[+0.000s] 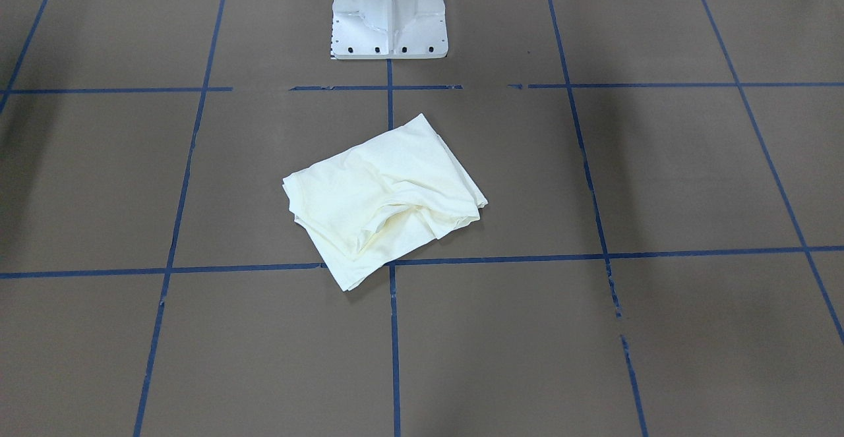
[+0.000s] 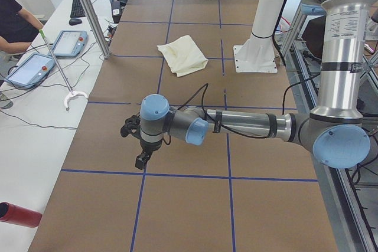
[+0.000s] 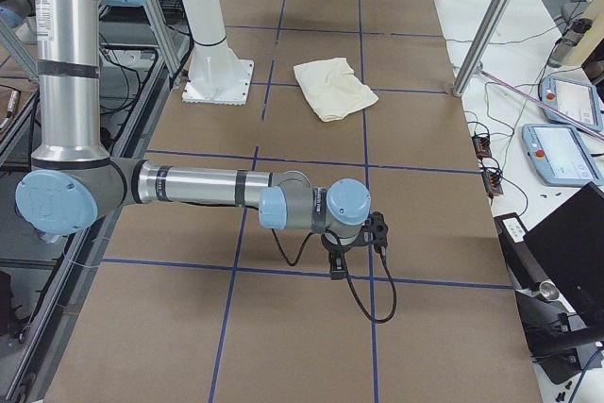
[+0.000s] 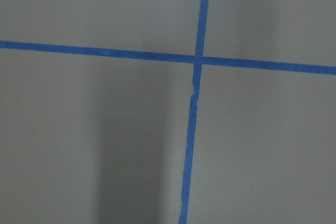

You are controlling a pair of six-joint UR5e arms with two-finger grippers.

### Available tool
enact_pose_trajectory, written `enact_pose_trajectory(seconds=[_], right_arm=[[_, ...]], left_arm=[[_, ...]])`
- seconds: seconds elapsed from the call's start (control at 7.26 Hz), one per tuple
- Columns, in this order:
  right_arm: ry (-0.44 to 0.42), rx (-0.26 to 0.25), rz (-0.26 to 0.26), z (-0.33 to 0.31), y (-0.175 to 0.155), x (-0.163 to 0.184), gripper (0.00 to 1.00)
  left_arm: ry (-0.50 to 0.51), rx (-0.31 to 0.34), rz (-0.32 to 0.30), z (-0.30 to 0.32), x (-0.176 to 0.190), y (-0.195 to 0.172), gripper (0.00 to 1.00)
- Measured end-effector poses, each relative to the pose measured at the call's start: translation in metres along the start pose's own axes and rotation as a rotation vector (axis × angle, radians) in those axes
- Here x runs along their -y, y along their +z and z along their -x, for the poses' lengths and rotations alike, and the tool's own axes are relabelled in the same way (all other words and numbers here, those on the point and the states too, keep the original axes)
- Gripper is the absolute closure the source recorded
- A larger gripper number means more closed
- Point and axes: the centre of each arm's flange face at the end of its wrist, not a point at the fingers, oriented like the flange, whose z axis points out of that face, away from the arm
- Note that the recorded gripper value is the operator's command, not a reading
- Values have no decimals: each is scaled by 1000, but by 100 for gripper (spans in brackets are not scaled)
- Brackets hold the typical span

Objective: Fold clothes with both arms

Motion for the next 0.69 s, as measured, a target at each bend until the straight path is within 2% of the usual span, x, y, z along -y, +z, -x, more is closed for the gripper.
enact_pose_trajectory(seconds=[0.28,0.41,0.69], right_arm=[[-9,-1,-9,4,-4,-3,0],[-7,-4,-12,2,-6,-3,0],[23,-2,-35,-10,-17,-8,0]], left_arm=[[-60,-19,68,3,-11,6,0],[-85,-52,89,-2,-13,4,0],[-112,-130,94,-9,-21,3,0]])
